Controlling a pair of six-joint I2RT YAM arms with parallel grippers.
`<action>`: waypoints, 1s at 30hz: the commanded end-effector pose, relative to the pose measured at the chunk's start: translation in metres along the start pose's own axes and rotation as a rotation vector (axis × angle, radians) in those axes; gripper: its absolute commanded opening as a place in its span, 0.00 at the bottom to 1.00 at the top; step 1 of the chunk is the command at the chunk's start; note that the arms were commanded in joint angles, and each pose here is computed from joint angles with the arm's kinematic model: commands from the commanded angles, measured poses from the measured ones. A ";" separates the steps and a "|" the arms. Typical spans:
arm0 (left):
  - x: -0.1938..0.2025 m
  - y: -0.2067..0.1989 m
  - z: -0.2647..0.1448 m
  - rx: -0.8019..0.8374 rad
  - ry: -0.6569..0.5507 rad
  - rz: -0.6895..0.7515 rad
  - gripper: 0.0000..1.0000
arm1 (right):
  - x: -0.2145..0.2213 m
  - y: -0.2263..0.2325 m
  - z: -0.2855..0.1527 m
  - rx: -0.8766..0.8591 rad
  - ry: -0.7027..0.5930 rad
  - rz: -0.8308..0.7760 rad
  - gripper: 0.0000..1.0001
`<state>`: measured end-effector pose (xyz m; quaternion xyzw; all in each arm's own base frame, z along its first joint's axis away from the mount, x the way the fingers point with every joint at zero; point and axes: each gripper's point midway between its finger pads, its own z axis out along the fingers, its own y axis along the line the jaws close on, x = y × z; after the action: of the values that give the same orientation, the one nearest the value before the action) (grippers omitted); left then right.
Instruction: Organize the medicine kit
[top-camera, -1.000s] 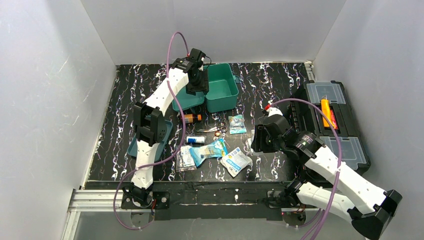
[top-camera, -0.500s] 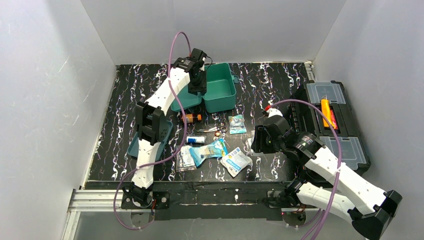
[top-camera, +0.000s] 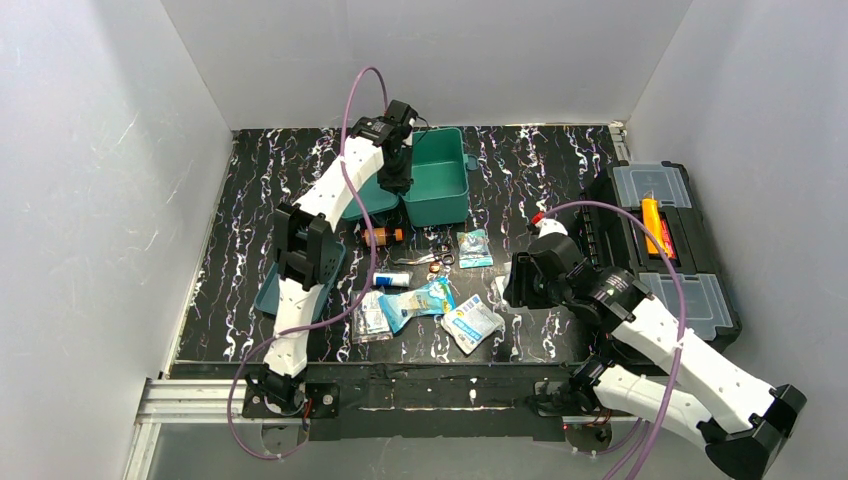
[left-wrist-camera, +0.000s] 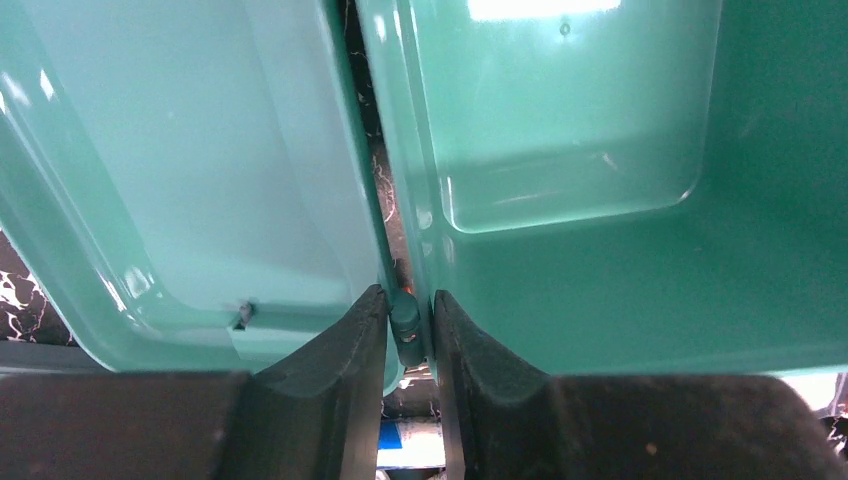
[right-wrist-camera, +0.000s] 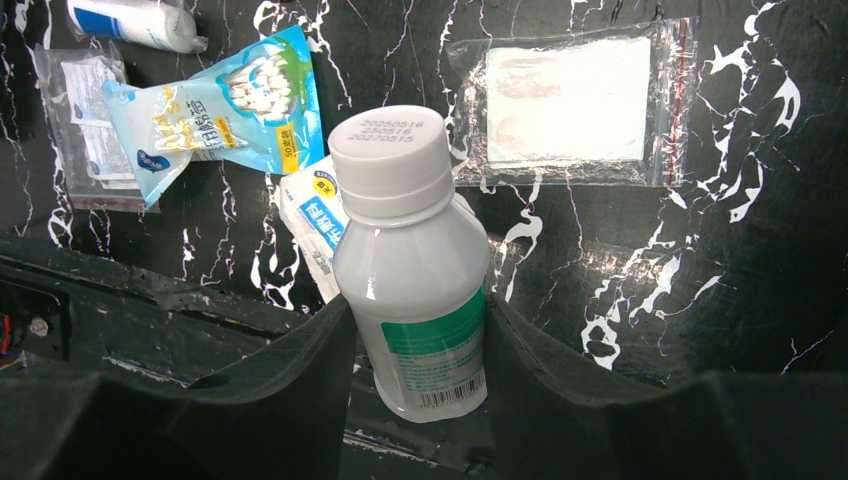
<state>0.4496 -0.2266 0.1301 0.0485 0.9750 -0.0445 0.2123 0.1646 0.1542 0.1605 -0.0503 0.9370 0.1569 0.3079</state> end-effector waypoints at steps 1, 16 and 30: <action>-0.001 0.002 -0.021 -0.015 -0.017 0.046 0.16 | -0.010 0.007 -0.004 -0.038 -0.053 0.030 0.09; 0.049 -0.005 -0.038 -0.076 0.007 0.241 0.00 | -0.008 -0.002 -0.018 -0.025 -0.082 0.082 0.08; 0.105 -0.009 -0.057 -0.058 0.005 0.363 0.00 | -0.012 -0.003 -0.028 -0.022 -0.097 0.091 0.08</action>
<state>0.3534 -0.2303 0.1302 0.1909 0.9571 0.0128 0.2175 0.1527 0.1424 0.1726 -0.0161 0.9308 0.1750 0.3205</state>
